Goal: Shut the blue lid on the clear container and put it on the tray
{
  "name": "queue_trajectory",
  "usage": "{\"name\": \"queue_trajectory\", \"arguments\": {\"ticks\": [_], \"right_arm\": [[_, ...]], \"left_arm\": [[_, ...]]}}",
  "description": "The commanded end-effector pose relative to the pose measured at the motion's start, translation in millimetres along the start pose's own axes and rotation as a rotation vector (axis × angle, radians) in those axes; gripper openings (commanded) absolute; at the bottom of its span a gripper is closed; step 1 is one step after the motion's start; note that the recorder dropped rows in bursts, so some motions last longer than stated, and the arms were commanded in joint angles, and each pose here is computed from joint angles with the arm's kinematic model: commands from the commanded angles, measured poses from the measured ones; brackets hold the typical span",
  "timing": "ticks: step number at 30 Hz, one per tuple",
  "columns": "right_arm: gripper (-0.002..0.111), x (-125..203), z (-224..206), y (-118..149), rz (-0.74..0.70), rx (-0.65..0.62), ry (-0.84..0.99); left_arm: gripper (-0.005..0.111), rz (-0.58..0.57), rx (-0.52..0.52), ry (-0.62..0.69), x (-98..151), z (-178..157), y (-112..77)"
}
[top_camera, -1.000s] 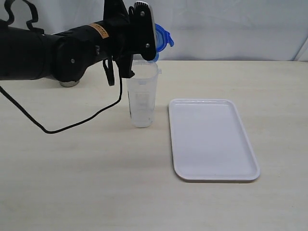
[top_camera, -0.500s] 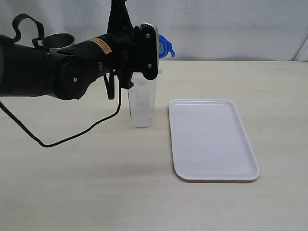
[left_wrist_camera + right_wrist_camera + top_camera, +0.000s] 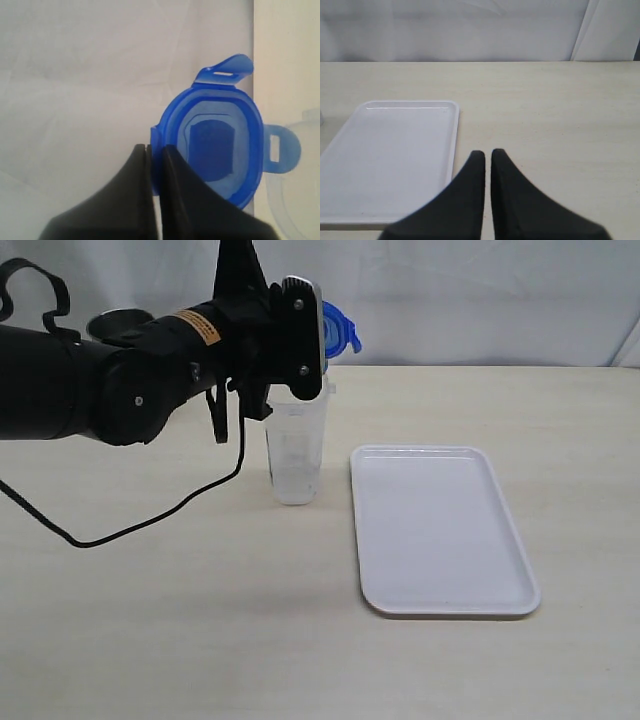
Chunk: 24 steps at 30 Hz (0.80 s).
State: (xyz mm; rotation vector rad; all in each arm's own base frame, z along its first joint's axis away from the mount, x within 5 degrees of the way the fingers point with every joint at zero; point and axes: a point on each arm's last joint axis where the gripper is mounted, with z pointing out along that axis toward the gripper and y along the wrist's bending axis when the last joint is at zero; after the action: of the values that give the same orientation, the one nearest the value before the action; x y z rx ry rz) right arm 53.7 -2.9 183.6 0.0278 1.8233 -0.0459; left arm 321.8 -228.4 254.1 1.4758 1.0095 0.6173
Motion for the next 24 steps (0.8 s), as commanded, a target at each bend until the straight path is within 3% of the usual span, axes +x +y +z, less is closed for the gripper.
{"name": "queue_trajectory", "arguments": {"ticks": [1,6,13,24], "right_arm": [[0.004,0,0,0,0.001,0.006,-0.008],[0.004,0,0,0,0.001,0.006,-0.008],[0.004,0,0,0,0.001,0.006,-0.008],[0.004,0,0,0,0.001,0.006,-0.008]], "left_arm": [[0.000,-0.017,-0.041,0.004,0,-2,4.3],[0.000,-0.046,-0.129,0.001,0,-2,12.2],[0.000,-0.047,-0.099,0.015,3,7,-4.0],[0.000,-0.066,-0.082,0.025,4,8,-5.8]]}}
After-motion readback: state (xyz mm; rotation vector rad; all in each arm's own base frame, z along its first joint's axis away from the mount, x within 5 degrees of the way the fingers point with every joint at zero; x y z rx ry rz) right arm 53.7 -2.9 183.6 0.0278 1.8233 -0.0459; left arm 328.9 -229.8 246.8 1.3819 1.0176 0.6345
